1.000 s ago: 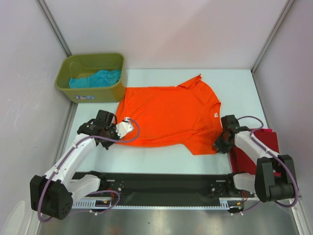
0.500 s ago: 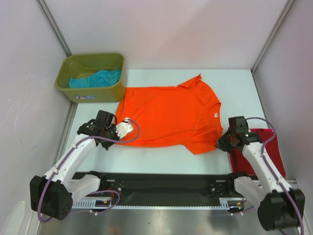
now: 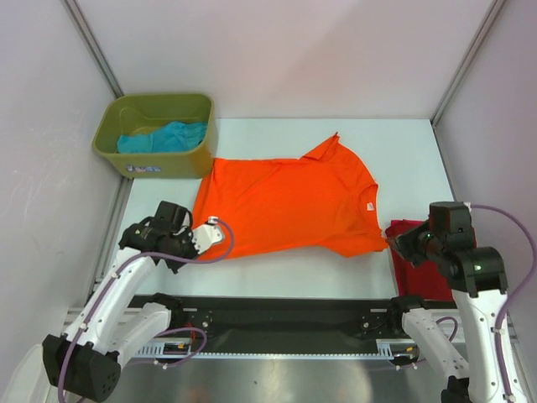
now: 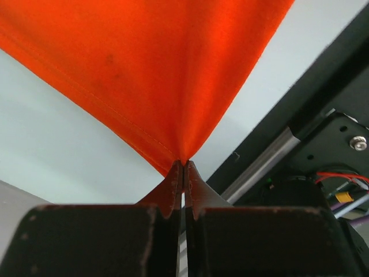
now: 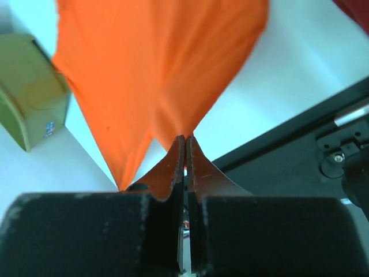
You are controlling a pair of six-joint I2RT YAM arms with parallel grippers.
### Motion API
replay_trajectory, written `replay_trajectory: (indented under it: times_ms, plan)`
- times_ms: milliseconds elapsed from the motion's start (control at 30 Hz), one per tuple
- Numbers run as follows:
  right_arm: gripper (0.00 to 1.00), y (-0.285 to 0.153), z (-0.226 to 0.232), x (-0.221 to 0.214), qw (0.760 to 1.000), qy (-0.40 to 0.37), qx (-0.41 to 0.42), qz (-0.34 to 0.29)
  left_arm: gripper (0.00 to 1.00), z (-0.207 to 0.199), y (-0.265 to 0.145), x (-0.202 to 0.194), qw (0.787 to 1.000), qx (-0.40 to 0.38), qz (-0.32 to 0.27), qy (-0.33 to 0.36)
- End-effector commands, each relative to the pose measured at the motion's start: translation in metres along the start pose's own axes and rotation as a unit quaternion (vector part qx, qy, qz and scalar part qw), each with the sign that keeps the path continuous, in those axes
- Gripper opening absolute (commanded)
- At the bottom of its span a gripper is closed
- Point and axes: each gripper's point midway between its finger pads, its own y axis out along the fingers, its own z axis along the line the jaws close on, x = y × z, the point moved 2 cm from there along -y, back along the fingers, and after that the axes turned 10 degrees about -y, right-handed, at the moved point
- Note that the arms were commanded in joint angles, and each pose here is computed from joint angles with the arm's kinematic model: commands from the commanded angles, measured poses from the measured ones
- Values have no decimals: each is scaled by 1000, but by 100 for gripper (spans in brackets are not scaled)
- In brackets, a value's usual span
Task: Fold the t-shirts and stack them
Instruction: Fold the tshirt
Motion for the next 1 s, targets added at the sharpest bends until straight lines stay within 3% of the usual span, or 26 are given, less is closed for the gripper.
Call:
replay_trajectory:
  times_ms: [0,167,433,633,967]
  plan:
    - [0,-14,-23,-3,997,-35,-72,15,0,-20,-11,-11,998,-53,18,18]
    - [0,30,21,41,989,-142,-28,-37,0,31,14,32,999,37,-19,10]
    - [0,124,69,85,955,-290,-3,-58,0,98,37,82,995,99,4,10]
    - [0,186,84,95,940,-338,4,-47,0,136,61,101,991,134,17,-8]
    - [0,241,98,106,919,-394,-11,-13,0,163,92,125,989,147,17,-22]
